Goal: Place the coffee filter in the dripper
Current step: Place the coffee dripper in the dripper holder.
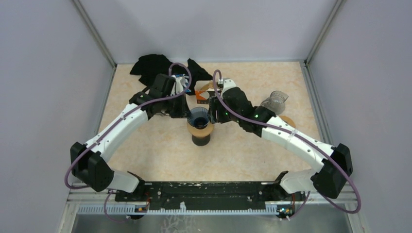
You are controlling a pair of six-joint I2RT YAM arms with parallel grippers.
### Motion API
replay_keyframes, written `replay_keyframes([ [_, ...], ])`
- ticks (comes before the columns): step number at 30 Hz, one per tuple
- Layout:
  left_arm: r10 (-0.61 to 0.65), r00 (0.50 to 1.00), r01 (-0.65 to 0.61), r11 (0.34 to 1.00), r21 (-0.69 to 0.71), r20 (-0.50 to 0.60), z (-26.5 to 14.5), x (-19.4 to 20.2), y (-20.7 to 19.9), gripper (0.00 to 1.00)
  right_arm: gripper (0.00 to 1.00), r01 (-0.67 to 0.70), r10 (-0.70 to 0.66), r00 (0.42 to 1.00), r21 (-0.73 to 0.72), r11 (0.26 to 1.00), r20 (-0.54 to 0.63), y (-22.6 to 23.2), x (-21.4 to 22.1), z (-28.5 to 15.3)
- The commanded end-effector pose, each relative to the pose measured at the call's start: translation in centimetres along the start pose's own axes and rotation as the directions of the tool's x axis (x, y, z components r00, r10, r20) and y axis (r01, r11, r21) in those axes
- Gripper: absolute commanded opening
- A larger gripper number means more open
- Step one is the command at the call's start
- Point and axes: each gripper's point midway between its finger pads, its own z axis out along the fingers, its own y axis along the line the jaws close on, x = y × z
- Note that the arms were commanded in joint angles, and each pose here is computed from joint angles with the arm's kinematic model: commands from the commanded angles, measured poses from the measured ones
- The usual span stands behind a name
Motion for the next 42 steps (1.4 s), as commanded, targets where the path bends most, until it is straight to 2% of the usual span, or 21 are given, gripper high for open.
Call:
replay_keyframes([
  [1, 0.027, 1.0, -0.028, 0.999, -0.029, -0.005, 0.0, -0.2, 0.0, 0.0, 0.55, -0.047, 0.055, 0.995, -0.096, 0.994, 0.082, 2.2, -3.9, -0.1],
  [15, 0.035, 0.999, -0.038, 0.997, -0.066, -0.042, -0.4, 0.3, 0.4, 0.0, 0.31, -0.081, 0.082, 0.997, -0.092, 0.992, -0.001, 2.0, -2.6, 2.3],
  [19, 0.034, 0.998, -0.038, 0.997, -0.069, -0.049, -0.4, 0.4, 0.5, 0.0, 0.17, -0.086, 0.084, 0.996, -0.083, 0.993, -0.026, 1.8, -1.9, 2.8],
  [26, 0.038, 0.997, -0.042, 0.997, -0.071, -0.063, -0.2, 0.7, 0.5, 0.0, 0.03, -0.089, 0.084, 0.993, -0.068, 0.994, -0.081, 1.6, -0.7, 3.3],
  [29, 0.036, 0.996, -0.041, 0.997, -0.066, -0.079, 0.1, 1.0, 0.5, 0.0, 0.0, -0.089, 0.083, 0.991, -0.055, 0.995, -0.104, 1.3, -0.1, 3.5],
  [42, 0.026, 0.991, -0.038, 0.995, -0.092, -0.131, 1.3, 2.6, 1.3, 0.0, 0.0, -0.1, 0.093, 0.978, -0.029, 0.995, -0.186, 0.4, 3.2, 4.4],
])
